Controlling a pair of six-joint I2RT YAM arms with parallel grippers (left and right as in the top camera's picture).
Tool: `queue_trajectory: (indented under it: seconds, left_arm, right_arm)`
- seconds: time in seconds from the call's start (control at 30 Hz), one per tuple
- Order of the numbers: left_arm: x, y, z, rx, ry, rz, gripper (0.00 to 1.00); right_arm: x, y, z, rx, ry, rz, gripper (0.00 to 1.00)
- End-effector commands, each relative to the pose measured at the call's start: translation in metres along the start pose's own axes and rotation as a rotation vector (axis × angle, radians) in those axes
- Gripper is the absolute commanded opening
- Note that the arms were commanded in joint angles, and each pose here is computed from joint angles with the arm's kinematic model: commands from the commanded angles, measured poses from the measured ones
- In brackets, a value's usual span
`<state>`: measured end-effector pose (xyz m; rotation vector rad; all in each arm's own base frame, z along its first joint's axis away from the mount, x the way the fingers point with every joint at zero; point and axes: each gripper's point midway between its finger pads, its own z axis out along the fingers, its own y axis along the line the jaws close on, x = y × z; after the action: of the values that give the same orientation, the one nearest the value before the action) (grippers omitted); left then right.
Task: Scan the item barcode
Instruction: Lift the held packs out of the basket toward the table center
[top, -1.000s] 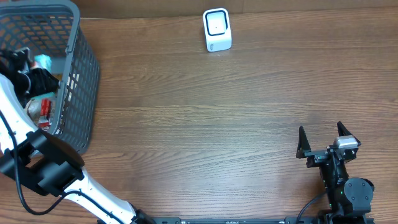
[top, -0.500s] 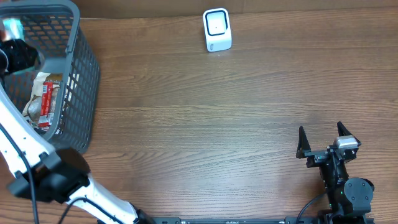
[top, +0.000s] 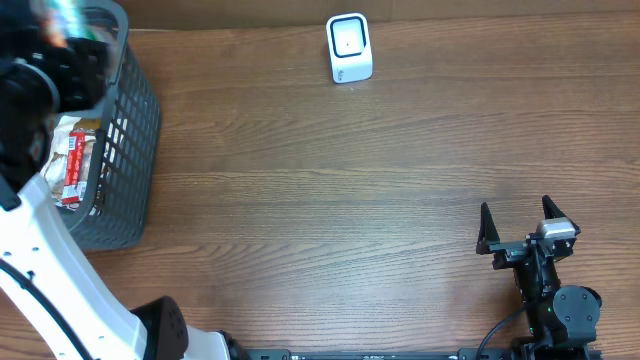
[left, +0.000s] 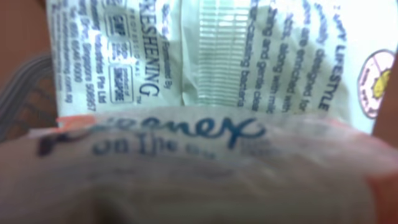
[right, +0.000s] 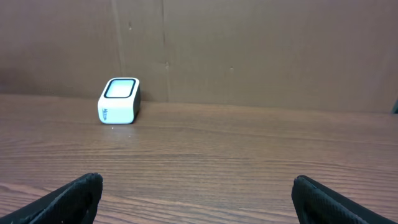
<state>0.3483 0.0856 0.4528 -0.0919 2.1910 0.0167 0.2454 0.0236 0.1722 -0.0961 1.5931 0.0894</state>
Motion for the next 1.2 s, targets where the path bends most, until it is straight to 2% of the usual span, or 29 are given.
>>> queue_trajectory:
  seconds: [0.0, 0.3, 0.47, 0.6, 0.87, 1.03, 1.17]
  left_arm:
    - [0.003, -0.034, 0.000, 0.083, 0.022, 0.021, 0.41]
    - [0.044, -0.121, 0.021, 0.201, 0.204, 0.125, 0.38]
    - [0.077, -0.185, 0.036, 0.306, 0.311, 0.157, 0.36]
    - [0.106, -0.229, 0.055, 0.314, 0.361, 0.206, 0.37]
    - [0.190, -0.324, 0.083, 0.418, 0.451, 0.241, 0.36]
    - [0.249, -0.359, 0.095, 0.455, 0.498, 0.262, 0.36]
    - [0.285, -0.372, 0.103, 0.422, 0.499, 0.248, 0.32]
  right_arm:
    - [0.002, -0.002, 0.000, 0.008, -0.003, -0.002, 1.00]
    - [0.002, -0.002, 0.000, 0.008, -0.003, -0.002, 1.00]
    - [0.002, -0.002, 0.000, 0.008, -0.003, -0.002, 1.00]
    - [0.002, -0.002, 0.000, 0.009, -0.003, -0.002, 1.00]
    - [0.002, -0.002, 0.000, 0.009, -0.003, -0.002, 1.00]
    - [0.002, -0.002, 0.000, 0.008, -0.003, -0.002, 1.00]
    - [0.002, -0.002, 0.000, 0.008, -0.003, -0.002, 1.00]
